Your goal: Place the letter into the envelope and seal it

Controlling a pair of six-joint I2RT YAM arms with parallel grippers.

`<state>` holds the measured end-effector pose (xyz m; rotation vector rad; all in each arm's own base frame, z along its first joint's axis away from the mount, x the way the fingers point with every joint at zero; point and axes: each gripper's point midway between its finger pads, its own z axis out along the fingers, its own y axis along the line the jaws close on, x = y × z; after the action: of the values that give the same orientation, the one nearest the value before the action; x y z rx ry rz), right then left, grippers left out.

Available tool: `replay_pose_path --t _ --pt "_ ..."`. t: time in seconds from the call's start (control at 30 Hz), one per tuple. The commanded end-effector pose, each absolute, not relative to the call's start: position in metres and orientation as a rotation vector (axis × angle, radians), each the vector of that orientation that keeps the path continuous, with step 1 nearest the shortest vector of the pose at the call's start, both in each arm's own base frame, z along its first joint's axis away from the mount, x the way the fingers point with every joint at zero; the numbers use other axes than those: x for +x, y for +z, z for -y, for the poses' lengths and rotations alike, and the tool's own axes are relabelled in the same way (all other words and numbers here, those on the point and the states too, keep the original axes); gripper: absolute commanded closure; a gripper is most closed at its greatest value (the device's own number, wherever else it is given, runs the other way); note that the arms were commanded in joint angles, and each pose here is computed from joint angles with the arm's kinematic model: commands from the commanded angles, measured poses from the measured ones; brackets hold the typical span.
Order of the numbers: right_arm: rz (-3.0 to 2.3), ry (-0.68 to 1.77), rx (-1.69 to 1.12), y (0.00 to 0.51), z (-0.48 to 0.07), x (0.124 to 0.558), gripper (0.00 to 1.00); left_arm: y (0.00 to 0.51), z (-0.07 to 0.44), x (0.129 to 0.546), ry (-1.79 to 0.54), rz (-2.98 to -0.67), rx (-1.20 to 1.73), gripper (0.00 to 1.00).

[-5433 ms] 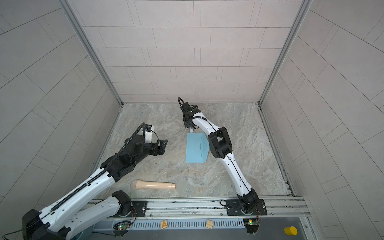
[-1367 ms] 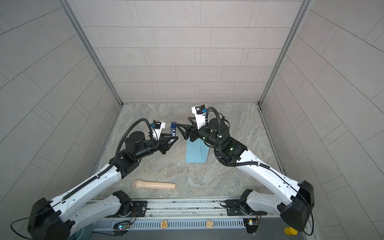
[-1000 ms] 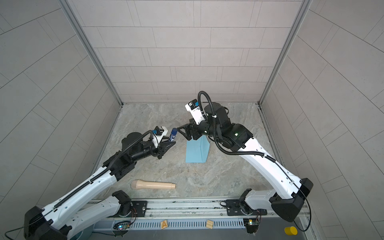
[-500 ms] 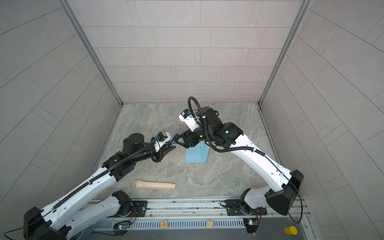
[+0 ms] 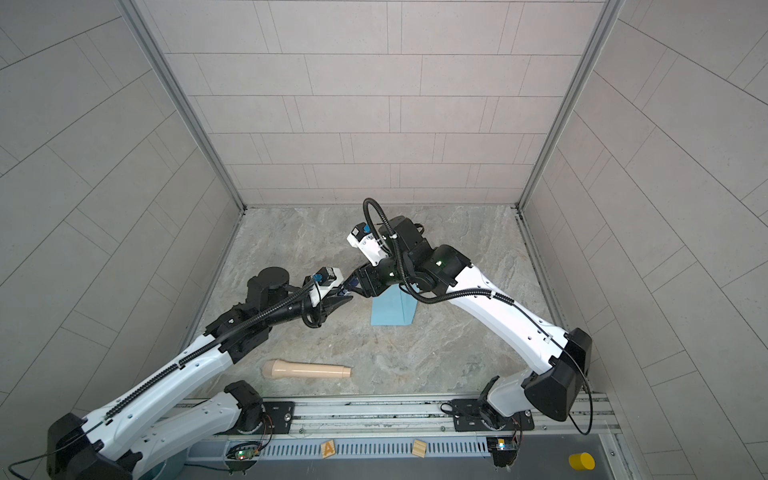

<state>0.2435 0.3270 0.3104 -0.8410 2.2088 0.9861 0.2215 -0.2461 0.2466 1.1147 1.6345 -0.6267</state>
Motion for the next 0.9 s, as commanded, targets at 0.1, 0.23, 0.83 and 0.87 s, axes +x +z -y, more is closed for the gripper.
replay_pose_path --t 0.1,0.23,0.83,0.87 --pt "-2.182 0.985 -0.852 0.317 -0.331 0.246 0.7 0.263 0.251 0.218 -0.636 -1.579 1.131 1.0" --pt "-2.185 0.978 -0.855 0.315 -0.33 0.245 0.85 0.262 0.251 0.22 -0.638 -1.593 1.122 0.97" --pt "-2.174 0.964 -0.827 0.315 -0.326 0.247 0.96 0.286 0.258 0.22 -0.731 -1.517 1.025 0.51" --pt "-2.173 0.966 -0.825 0.314 -0.327 0.247 0.96 0.286 0.259 0.22 -0.736 -1.518 1.024 0.52"
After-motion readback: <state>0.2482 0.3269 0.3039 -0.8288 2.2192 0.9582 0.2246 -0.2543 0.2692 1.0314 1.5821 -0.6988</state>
